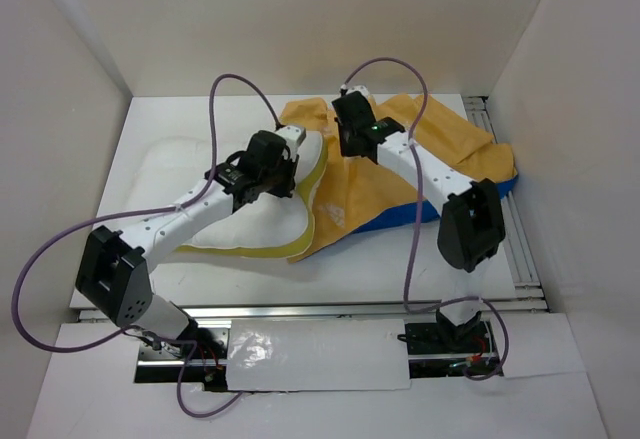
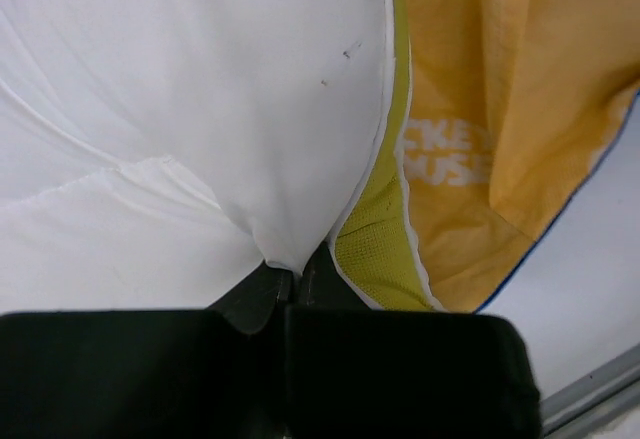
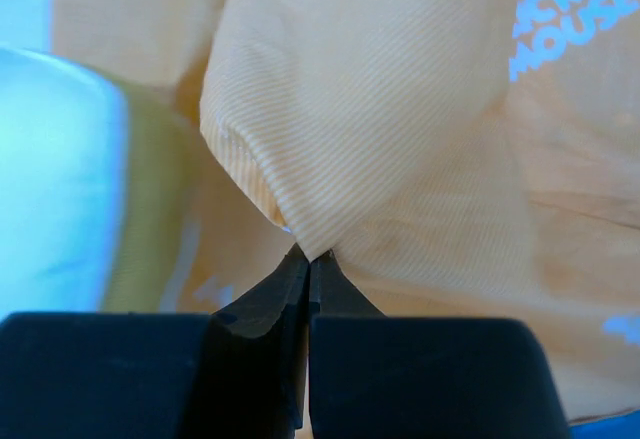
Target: Put the pillow into the pillowcase
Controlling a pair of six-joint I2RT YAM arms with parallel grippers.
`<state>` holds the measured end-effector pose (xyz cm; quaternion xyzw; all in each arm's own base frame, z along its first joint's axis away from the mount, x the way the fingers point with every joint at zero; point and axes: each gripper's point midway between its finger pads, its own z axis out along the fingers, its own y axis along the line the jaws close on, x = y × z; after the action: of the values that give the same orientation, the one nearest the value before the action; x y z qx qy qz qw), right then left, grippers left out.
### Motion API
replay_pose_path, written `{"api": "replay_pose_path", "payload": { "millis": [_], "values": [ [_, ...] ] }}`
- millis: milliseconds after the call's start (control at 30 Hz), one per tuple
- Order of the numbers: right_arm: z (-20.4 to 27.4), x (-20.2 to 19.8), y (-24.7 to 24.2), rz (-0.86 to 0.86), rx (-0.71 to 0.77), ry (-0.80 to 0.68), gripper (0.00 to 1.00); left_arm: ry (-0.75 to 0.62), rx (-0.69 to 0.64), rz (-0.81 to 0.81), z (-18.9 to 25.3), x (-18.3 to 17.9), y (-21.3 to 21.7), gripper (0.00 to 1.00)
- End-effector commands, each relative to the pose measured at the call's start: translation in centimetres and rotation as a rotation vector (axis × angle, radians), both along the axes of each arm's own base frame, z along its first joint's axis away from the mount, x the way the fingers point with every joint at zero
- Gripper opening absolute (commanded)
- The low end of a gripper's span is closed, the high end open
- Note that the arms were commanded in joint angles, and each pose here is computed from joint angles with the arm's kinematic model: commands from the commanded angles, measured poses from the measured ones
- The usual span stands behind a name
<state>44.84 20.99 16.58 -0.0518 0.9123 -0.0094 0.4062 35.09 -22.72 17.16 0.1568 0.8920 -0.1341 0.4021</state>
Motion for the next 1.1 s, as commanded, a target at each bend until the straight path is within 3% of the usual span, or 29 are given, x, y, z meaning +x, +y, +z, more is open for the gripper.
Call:
{"api": "replay_pose_path", "payload": {
  "millis": [0, 167, 400, 500, 633, 833, 1067],
  "values": [
    [2.9, -2.4, 1.5, 0.131, 0.095, 0.006, 0.00, -0.150, -0.064, -0.127, 4.2, 0.7, -2.6, 0.00],
    [5.6, -4.2, 2.2, 0.215, 0.168, -0.033, 0.00, -0.100, -0.061, -0.242, 2.9, -0.1, -5.3, 0.00],
    [7.2, -6.7, 2.9, 0.307, 0.238, -0.030, 0.00, -0.052, 0.007, -0.144, 2.1, 3.6, -7.0, 0.00],
    [9.4, -7.5, 2.9, 0.332, 0.277, -0.084, 0.00, -0.004, -0.020, -0.221, 1.5, 3.1, -8.5, 0.00],
    [9.4, -8.4, 3.1, 0.390, 0.320, -0.061, 0.00, -0.081, -0.086, -0.252, 3.3, 3.9, -10.3, 0.00],
    [8.8, -9.8, 3.3, 0.423, 0.336, -0.011, 0.00, -0.294, -0.115, 0.009, 7.4, 7.3, -9.7, 0.00],
    [6.7, -9.9, 2.1, 0.383, 0.324, 0.067, 0.00, -0.323, -0.147, 0.326, 6.4, 10.9, -7.6, 0.00]
  ]
}}
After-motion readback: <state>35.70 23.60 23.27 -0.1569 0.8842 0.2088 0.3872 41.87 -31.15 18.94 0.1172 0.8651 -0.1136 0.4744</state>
